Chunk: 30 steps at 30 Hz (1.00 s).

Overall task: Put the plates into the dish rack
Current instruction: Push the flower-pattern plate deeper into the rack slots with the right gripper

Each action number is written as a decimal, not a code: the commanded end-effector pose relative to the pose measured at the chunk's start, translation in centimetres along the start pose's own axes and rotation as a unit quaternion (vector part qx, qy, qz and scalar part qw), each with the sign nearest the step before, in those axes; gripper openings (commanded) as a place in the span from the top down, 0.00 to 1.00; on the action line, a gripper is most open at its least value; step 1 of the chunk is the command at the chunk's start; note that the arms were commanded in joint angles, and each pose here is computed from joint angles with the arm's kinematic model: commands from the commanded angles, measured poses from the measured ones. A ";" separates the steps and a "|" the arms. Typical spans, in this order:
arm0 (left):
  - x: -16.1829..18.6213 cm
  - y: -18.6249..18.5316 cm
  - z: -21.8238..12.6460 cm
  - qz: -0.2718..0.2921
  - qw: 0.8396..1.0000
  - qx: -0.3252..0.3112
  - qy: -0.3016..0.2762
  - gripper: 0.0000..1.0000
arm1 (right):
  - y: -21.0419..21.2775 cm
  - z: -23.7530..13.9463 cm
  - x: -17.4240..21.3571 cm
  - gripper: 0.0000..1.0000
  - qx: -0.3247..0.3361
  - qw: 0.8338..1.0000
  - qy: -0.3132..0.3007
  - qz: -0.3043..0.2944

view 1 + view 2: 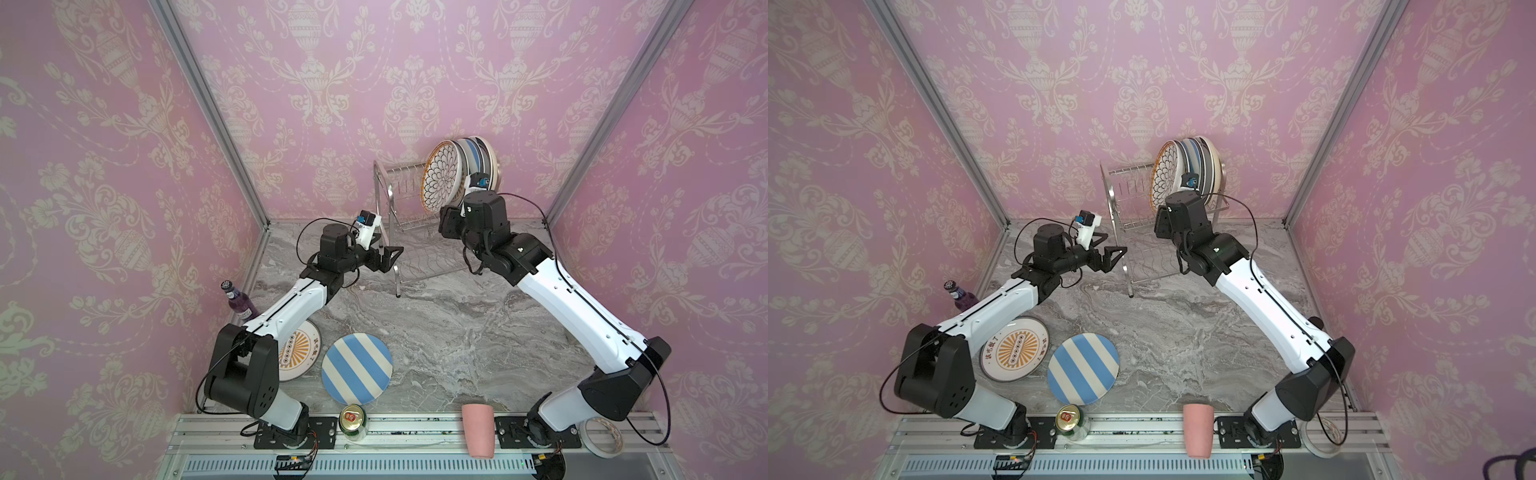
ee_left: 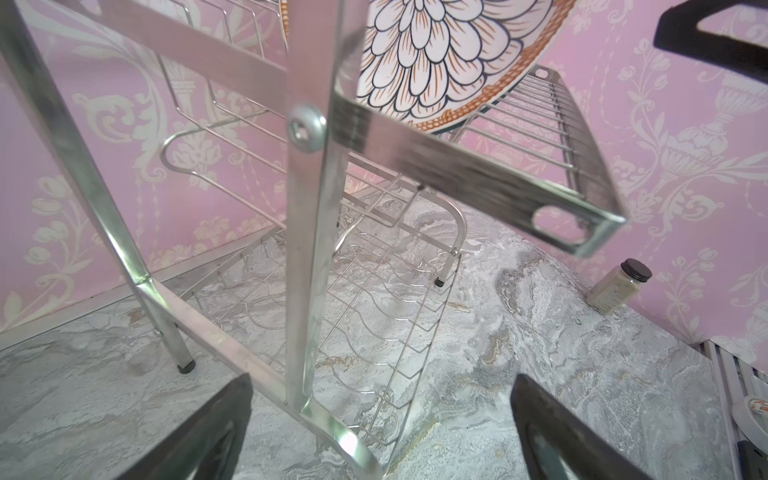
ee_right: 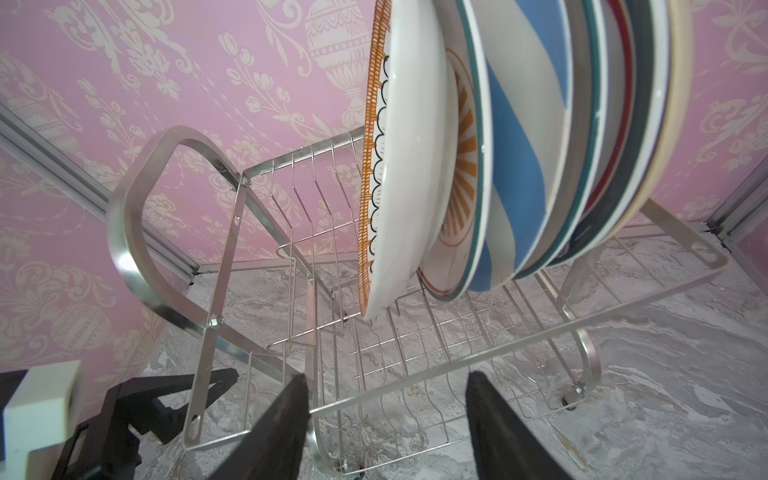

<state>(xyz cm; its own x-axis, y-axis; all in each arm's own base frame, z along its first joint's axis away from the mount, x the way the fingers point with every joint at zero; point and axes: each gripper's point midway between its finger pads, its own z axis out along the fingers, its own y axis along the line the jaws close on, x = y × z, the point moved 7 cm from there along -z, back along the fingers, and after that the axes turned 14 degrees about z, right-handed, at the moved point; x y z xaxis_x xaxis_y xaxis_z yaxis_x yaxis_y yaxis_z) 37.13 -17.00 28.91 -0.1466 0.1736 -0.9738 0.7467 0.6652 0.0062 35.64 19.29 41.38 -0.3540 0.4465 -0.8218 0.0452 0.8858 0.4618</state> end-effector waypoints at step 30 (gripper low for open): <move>0.1 -1.1 -6.2 -0.051 0.998 -0.038 -0.006 0.03 | 0.6 5.3 -0.7 0.46 0.074 0.990 -0.111 0.047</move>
<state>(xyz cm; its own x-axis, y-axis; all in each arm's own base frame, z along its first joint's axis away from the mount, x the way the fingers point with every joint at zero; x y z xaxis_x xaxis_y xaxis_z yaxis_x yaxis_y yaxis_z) 32.73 -13.68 30.06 -0.1975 0.1081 -0.9743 0.6907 0.7206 -0.0600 40.45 20.35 40.57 -0.1797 0.5081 -0.8424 0.1883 0.8582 0.4775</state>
